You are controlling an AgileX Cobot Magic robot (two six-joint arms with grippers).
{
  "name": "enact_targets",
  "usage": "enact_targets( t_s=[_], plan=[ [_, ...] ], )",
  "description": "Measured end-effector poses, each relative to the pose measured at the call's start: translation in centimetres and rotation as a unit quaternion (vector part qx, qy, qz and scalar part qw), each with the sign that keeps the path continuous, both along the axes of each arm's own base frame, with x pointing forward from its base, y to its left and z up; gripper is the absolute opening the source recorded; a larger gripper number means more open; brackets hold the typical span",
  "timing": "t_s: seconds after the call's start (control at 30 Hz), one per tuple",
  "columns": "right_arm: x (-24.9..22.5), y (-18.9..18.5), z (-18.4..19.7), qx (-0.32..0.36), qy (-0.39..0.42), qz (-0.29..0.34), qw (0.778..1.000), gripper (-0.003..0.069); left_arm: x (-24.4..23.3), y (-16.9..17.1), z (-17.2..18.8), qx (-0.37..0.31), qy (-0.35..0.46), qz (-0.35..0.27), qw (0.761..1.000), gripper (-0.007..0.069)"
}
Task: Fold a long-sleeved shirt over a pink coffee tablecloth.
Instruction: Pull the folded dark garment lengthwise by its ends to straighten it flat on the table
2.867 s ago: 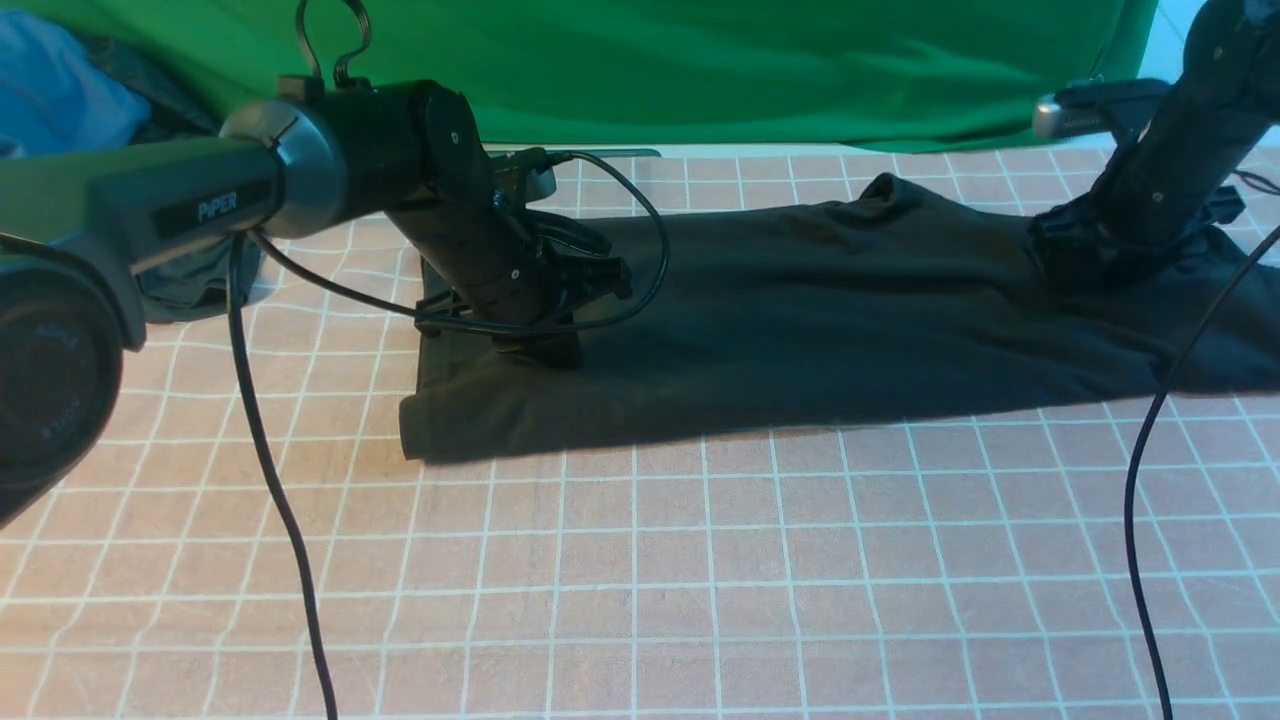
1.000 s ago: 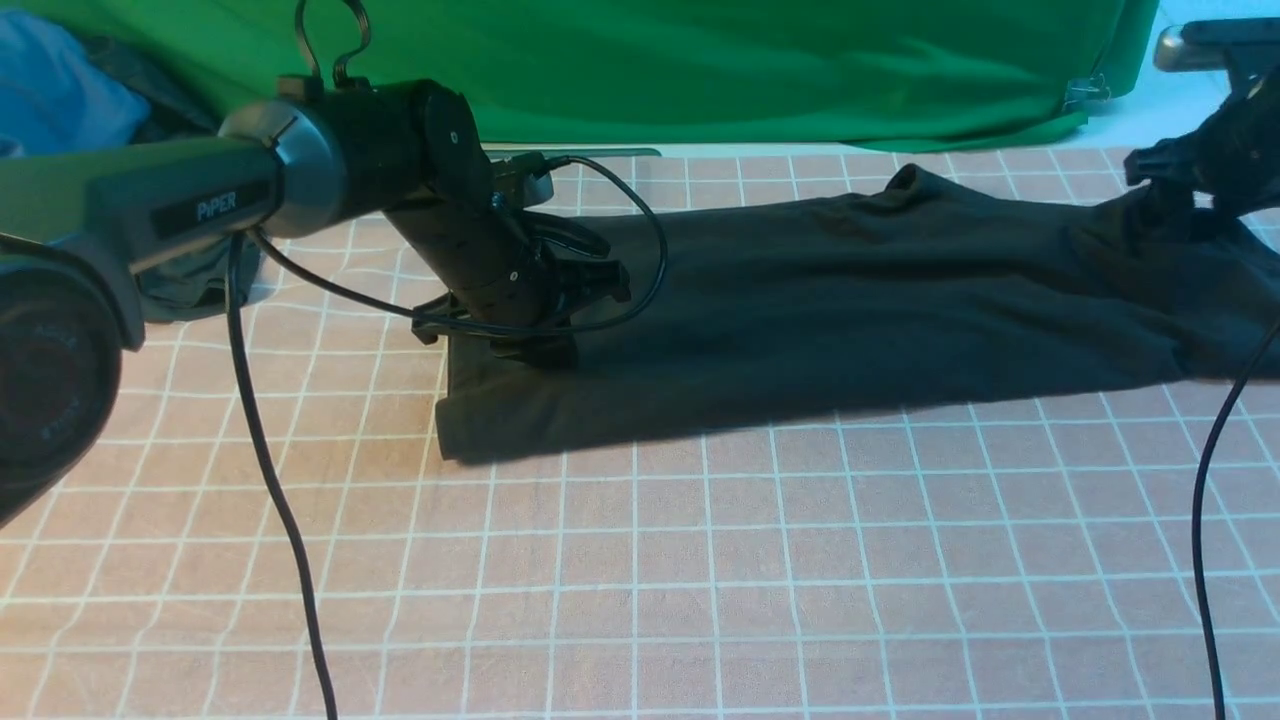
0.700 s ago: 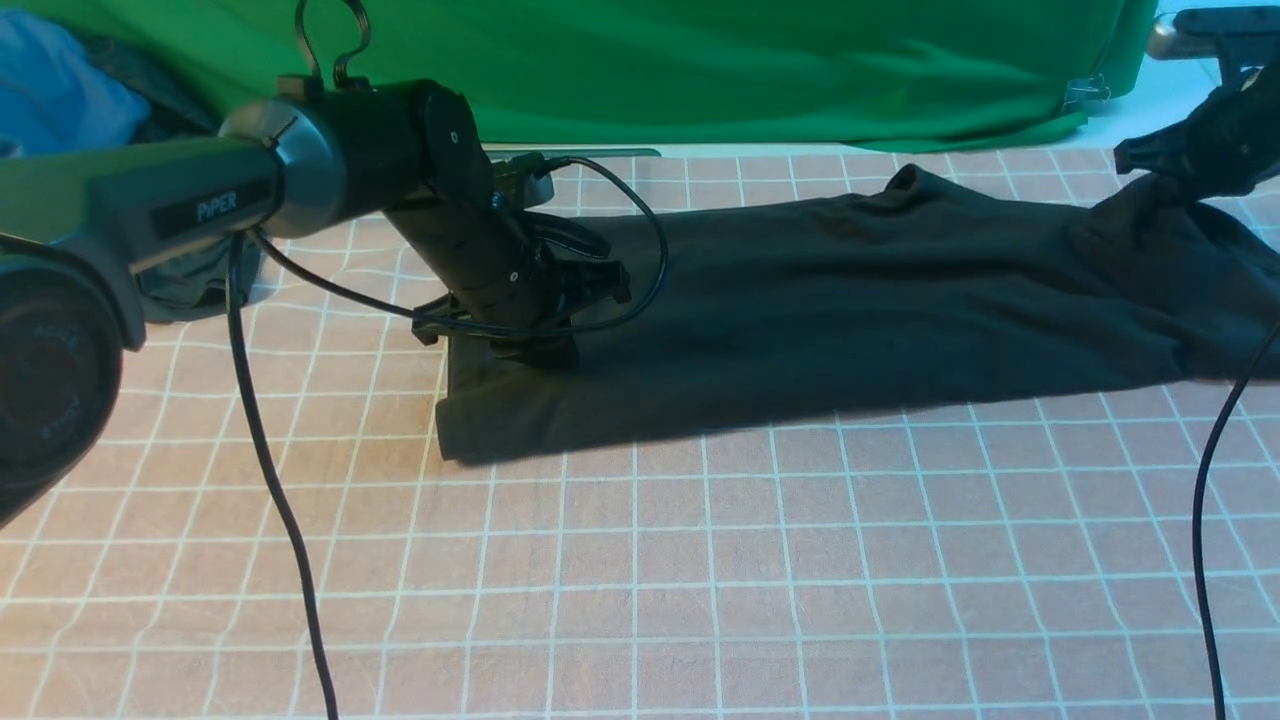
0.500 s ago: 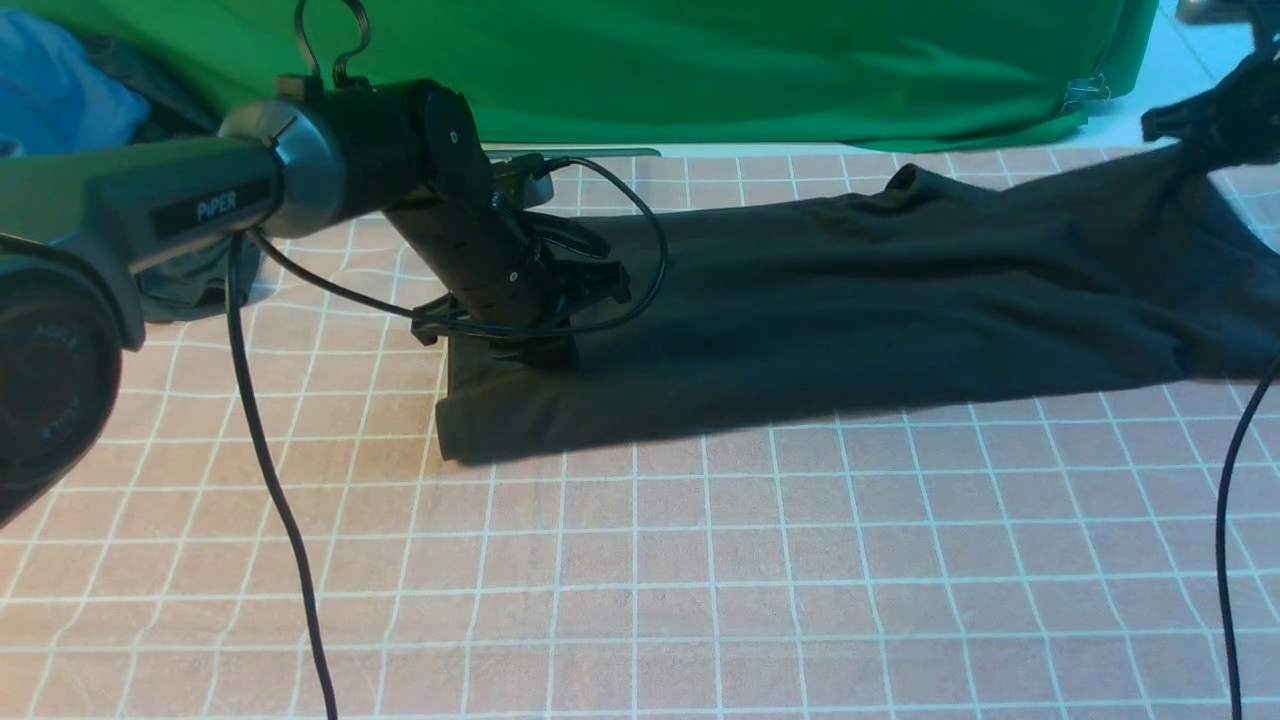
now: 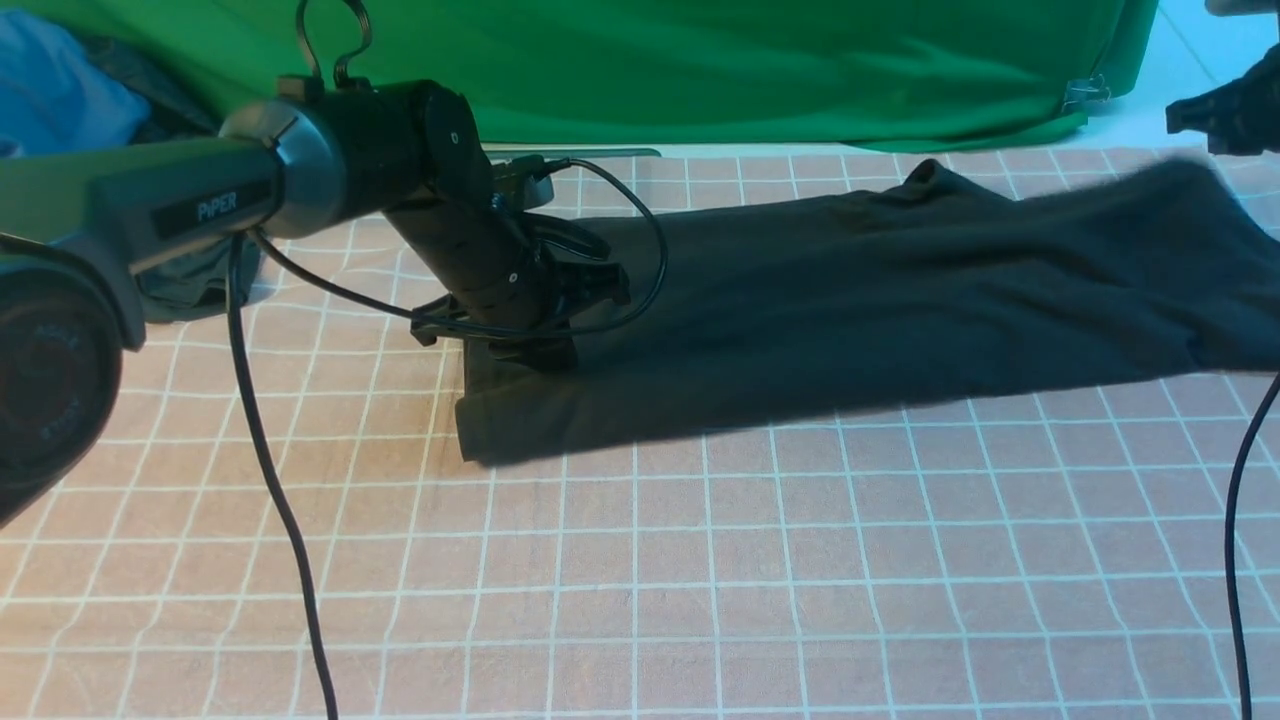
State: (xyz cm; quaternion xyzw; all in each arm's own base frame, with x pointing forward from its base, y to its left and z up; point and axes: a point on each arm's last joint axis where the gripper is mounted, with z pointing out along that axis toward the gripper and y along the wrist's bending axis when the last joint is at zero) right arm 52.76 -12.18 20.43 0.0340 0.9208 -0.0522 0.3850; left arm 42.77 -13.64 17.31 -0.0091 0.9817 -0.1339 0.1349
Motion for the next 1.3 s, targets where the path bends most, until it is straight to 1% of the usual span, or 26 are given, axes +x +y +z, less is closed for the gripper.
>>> enact_targets(
  t_s=[0.03, 0.1, 0.17, 0.23, 0.27, 0.33, 0.37, 0.4, 0.47, 0.5, 0.53, 0.6, 0.7, 0.77, 0.8, 0.93, 1.0, 1.1, 1.17, 1.23, 1.27, 1.3],
  plan=[
    [0.1, 0.0, -0.1, -0.001, -0.002, 0.000, 1.000, 0.0227, 0.0, 0.0, 0.0, 0.000, 0.000, 0.000, 1.000, 0.0014],
    [0.1, 0.0, -0.1, -0.001, -0.002, 0.000, 1.000, 0.0338, 0.0, 0.1, 0.0, 0.002, 0.000, 0.001, 1.000, 0.0014],
    [-0.2, 0.1, 0.4, 0.001, 0.005, 0.001, 1.000, 0.0414, -0.1, 0.2, 0.3, 0.008, 0.004, 0.012, 1.000, 0.0014],
    [-0.7, 0.2, 1.2, 0.009, 0.020, -0.002, 1.000, 0.0441, -0.3, 0.6, 0.9, 0.012, 0.009, 0.027, 1.000, 0.0014],
    [-1.1, 0.3, 1.8, 0.017, 0.032, -0.005, 0.999, 0.0440, -0.5, 0.9, 1.5, 0.016, 0.009, 0.034, 0.999, 0.0014],
    [-2.2, 0.6, 3.8, 0.027, 0.053, -0.006, 0.998, 0.0402, -1.0, 1.7, 3.5, 0.025, 0.008, 0.049, 0.998, 0.0014],
    [-2.8, 0.9, 5.0, 0.027, 0.058, -0.003, 0.998, 0.0361, -1.4, 2.1, 4.6, 0.026, 0.006, 0.056, 0.998, 0.0014],
    [-3.9, 1.1, 6.7, 0.027, 0.070, 0.003, 0.997, 0.0268, -2.0, 2.5, 5.8, 0.031, 0.009, 0.064, 0.997, 0.0014],
    [-4.9, 1.7, 8.6, 0.027, 0.080, 0.012, 0.996, 0.0175, -2.8, 2.9, 7.1, 0.043, 0.019, 0.069, 0.996, 0.0014],
    [-5.6, 2.2, 9.8, 0.028, 0.083, 0.016, 0.996, 0.0104, -3.2, 3.1, 7.5, 0.052, 0.029, 0.069, 0.996, 0.0014],
    [-6.0, 2.6, 10.4, 0.028, 0.087, 0.021, 0.996, 0.0067, -3.4, 3.2, 7.5, 0.055, 0.039, 0.070, 0.995, 0.0014],
    [-6.6, 3.4, 11.6, 0.029, 0.090, 0.034, 0.995, 0.0038, -3.8, 3.1, 7.3, 0.054, 0.061, 0.070, 0.994, 0.0015],
    [-6.9, 4.2, 12.1, 0.033, 0.093, 0.046, 0.994, 0.0036, -3.9, 3.1, 6.9, 0.054, 0.076, 0.068, 0.993, 0.0030],
    [-7.0, 5.4, 12.2, 0.040, 0.100, 0.059, 0.992, 0.0036, -3.6, 2.9, 6.6, 0.053, 0.072, 0.054, 0.995, 0.0076],
    [-7.0, 5.7, 12.2, 0.044, 0.102, 0.063, 0.992, 0.0036, -3.5, 2.9, 6.4, 0.051, 0.067, 0.051, 0.995, 0.0111],
    [-6.9, 6.7, 12.2, 0.060, 0.105, 0.074, 0.990, 0.0036, -3.3, 2.7, 5.2, 0.051, 0.080, 0.054, 0.994, 0.0325],
    [-6.9, 7.1, 12.2, 0.066, 0.104, 0.079, 0.989, 0.0036, -3.3, 2.9, 4.1, 0.065, 0.095, 0.065, 0.991, 0.0467],
    [-6.9, 7.3, 12.2, 0.071, 0.104, 0.082, 0.989, 0.0036, -3.2, 3.0, 2.2, 0.081, 0.124, 0.072, 0.986, 0.0618],
    [-6.9, 7.3, 12.2, 0.071, 0.104, 0.082, 0.989, 0.0036, -3.0, 2.9, 0.8, 0.086, 0.141, 0.066, 0.984, 0.0666],
    [-6.9, 7.3, 12.2, 0.071, 0.104, 0.082, 0.989, 0.0036, -2.9, 2.8, 0.0, 0.084, 0.148, 0.057, 0.984, 0.0677],
    [-6.9, 7.3, 12.2, 0.072, 0.106, 0.082, 0.988, 0.0036, -2.8, 2.6, -0.8, 0.079, 0.159, 0.044, 0.983, 0.0683],
    [-6.9, 7.4, 12.2, 0.072, 0.106, 0.083, 0.988, 0.0036, -2.8, 2.5, -0.9, 0.075, 0.159, 0.033, 0.984, 0.0677]
  ],
)
